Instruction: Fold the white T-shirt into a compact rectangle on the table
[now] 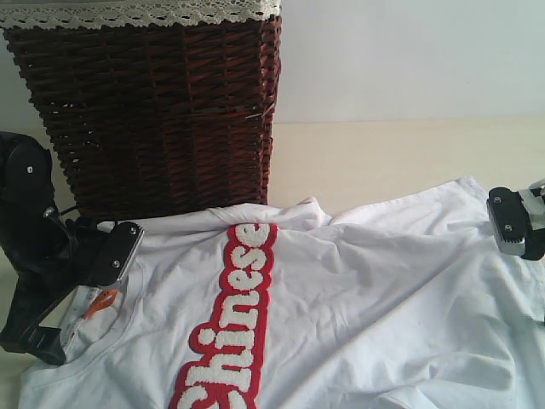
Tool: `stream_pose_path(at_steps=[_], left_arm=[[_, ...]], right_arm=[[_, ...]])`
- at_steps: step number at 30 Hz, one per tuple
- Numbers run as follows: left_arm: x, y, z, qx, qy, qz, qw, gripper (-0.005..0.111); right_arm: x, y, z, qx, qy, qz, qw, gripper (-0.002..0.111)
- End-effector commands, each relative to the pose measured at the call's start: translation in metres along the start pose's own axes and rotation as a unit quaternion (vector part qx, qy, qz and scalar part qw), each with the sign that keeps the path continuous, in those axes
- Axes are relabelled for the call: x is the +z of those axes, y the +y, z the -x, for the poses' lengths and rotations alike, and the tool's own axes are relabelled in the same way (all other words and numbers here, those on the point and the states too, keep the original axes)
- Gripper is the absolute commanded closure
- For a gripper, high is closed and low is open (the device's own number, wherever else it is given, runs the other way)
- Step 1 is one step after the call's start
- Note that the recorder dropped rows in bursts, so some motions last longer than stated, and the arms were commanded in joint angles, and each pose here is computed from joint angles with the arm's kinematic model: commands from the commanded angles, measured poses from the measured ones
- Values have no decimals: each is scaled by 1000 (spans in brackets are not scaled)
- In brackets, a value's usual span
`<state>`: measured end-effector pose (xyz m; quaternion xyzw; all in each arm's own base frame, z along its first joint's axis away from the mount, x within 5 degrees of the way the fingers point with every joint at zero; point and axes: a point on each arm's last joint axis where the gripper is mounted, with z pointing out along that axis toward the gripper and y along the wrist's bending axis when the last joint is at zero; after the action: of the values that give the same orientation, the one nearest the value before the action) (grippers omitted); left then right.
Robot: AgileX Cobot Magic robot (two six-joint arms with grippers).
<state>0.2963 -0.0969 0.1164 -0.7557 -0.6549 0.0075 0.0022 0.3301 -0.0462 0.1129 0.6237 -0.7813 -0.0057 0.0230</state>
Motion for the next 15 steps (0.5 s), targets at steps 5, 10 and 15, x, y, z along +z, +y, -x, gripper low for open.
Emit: stream_pose_path(at_steps=[5,10,15], left_arm=[[2,1,-1,-2,1,-2,1000,2],[2,1,-1,-2,1,-2,1000,2],[2,1,-1,-2,1,-2,1000,2]], right_arm=[[10,1,1,-5,0,14,1000,3],[10,1,2,-2,-3,14,1000,3],[10,1,3,1,-7,15,1000,3]])
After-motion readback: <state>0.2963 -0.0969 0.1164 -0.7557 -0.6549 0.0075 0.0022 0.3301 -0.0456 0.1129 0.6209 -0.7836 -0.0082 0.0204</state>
